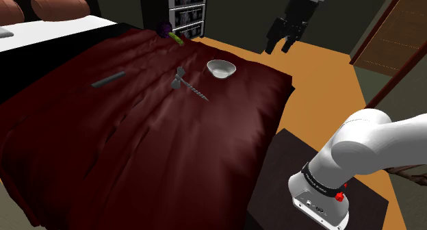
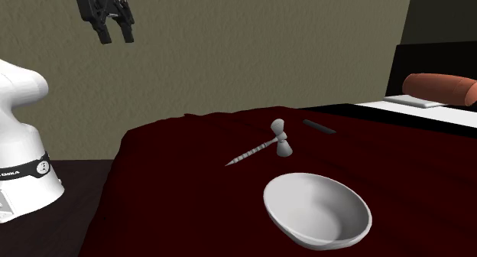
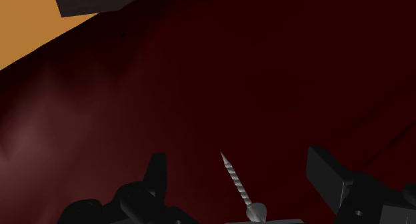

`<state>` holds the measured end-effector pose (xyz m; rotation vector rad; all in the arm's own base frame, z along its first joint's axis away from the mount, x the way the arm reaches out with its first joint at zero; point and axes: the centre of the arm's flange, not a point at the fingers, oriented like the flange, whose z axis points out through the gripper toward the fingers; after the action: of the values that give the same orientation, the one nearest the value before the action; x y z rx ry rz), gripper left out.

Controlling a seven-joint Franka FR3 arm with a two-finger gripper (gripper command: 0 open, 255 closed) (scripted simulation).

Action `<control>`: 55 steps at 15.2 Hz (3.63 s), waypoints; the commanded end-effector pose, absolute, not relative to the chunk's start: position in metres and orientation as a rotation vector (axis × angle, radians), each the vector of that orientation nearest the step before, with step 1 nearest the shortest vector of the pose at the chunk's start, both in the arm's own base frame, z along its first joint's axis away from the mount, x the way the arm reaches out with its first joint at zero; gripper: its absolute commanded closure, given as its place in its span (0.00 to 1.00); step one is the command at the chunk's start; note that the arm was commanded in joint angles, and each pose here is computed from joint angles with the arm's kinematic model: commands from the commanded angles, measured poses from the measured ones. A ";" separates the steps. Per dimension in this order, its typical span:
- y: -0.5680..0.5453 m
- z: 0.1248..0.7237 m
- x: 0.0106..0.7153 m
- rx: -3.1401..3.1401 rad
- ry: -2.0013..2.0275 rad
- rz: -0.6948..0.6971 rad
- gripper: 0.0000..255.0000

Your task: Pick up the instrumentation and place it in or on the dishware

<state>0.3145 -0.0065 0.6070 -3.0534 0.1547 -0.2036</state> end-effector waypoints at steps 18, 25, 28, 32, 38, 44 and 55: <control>0.009 0.453 0.466 -3.053 -0.190 -0.351 0.00; 0.024 0.394 0.531 -3.040 -0.332 -0.411 0.00; 0.032 0.370 0.559 -3.032 -0.393 -0.436 0.00; 0.044 0.338 0.597 -3.019 -0.474 -0.470 0.00; 0.057 0.300 0.634 -3.005 -0.546 -0.499 0.00; 0.060 0.272 0.643 -3.005 -0.546 -0.499 0.00; 0.060 0.273 0.643 -3.005 -0.546 -0.499 1.00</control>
<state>0.6433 0.0599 0.2726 -3.0053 -0.5463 -0.4993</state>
